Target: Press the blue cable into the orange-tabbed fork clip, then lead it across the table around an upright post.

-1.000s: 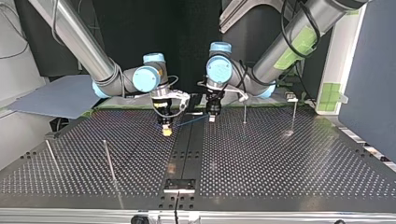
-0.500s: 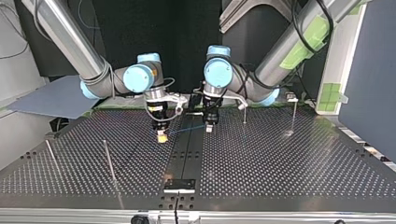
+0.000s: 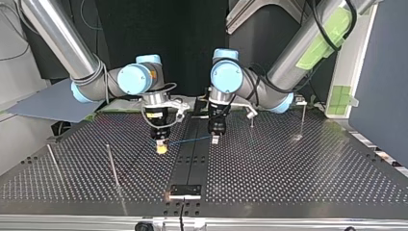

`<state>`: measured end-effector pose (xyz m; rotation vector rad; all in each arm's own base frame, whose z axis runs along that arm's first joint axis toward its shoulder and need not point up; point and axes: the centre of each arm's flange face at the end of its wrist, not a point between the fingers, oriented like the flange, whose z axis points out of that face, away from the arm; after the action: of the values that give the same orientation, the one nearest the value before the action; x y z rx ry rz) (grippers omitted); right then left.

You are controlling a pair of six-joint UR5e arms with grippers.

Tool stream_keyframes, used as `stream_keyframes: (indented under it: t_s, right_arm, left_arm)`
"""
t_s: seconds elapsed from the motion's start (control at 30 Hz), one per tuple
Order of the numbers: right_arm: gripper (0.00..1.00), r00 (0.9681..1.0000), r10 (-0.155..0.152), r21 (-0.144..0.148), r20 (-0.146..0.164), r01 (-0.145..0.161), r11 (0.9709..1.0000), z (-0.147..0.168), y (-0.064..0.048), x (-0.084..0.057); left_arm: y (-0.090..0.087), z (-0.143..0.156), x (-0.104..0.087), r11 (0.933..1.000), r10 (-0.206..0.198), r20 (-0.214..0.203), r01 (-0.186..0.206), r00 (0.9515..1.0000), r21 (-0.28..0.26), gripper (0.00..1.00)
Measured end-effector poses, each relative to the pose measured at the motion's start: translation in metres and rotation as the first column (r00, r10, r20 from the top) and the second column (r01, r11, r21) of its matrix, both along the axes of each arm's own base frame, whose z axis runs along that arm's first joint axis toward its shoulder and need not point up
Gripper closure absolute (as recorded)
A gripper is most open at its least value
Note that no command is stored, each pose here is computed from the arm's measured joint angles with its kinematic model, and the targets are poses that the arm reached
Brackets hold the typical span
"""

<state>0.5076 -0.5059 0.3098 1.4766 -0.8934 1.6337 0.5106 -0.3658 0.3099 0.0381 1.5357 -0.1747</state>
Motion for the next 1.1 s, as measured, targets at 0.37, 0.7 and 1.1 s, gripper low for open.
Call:
stream_keyframes:
  t_s: [0.37, 0.7, 1.1]
  right_arm:
    - [1.0, 0.9999, -0.002, -0.019, 0.014, 0.003, 0.9998, 0.025, 0.0, -0.002]
    - [1.0, 0.9996, -0.007, -0.036, 0.026, 0.008, 0.9993, 0.052, 0.0, -0.005]
    - [1.0, 0.9981, -0.025, -0.053, 0.056, 0.028, 0.9982, 0.082, -0.008, -0.017]
  left_arm:
    - [-0.005, 0.029, 0.01, 0.9999, -0.001, 0.013, 0.001, 0.9999, -0.011, 0.98]
    - [-0.01, 0.049, 0.016, 0.9998, -0.003, 0.027, 0.003, 0.9996, -0.018, 0.98]
    - [-0.018, 0.086, 0.024, 0.999, -0.015, 0.058, 0.017, 0.9982, -0.042, 0.98]
